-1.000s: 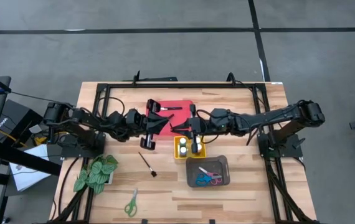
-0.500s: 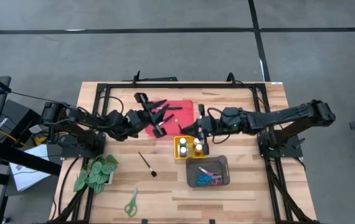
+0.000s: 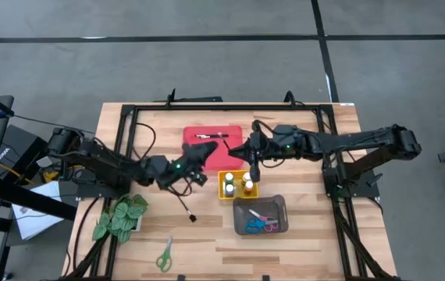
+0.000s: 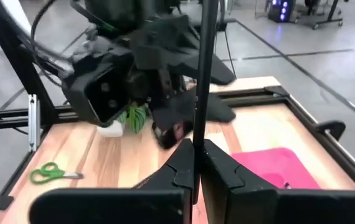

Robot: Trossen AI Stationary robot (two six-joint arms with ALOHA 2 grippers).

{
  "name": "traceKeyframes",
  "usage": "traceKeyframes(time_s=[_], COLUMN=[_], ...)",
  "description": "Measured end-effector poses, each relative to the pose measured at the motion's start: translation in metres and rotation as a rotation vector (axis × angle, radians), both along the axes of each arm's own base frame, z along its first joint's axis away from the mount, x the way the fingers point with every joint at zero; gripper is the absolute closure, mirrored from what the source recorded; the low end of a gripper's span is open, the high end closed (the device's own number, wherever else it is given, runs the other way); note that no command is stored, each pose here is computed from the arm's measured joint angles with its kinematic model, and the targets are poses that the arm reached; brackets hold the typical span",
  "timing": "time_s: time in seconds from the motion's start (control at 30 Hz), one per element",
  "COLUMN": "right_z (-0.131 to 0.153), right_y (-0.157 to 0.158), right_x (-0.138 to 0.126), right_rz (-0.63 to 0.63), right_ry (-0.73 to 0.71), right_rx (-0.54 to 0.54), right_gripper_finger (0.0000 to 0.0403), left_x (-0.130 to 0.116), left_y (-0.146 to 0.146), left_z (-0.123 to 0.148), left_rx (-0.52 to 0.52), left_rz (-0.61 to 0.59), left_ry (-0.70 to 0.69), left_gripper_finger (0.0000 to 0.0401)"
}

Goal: Pick & Place Paint Supplies
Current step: Put the eyeshadow brush into the red bin

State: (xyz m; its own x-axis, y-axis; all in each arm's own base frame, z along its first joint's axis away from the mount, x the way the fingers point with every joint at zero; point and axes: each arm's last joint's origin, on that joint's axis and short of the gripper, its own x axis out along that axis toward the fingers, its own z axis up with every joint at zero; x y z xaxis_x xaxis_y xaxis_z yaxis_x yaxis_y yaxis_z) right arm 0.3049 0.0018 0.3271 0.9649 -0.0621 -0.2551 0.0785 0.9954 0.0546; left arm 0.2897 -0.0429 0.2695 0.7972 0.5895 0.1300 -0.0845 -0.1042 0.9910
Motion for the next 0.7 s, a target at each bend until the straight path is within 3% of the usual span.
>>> traceKeyframes(time_s=[0.1, 0.2, 0.7], right_z=[-0.002, -0.002, -0.013], right_y=[-0.005, -0.005, -0.009], right_x=[0.000, 0.000, 0.000], right_rz=[-0.013, -0.002, 0.025], right_ry=[0.016, 0.013, 0.108], right_rx=[0.014, 0.025, 0.137], right_gripper_finger=[0.0398, 0.0398, 0.0398], left_x=[-0.002, -0.001, -0.001], left_y=[-0.009, -0.014, -0.015], left_z=[-0.002, -0.004, -0.009], left_rx=[0.141, 0.186, 0.446], left_rz=[0.014, -0.034, -0.029], left_ry=[0.124, 0.163, 0.380], left_gripper_finger=[0.0250, 0.0244, 0.0263])
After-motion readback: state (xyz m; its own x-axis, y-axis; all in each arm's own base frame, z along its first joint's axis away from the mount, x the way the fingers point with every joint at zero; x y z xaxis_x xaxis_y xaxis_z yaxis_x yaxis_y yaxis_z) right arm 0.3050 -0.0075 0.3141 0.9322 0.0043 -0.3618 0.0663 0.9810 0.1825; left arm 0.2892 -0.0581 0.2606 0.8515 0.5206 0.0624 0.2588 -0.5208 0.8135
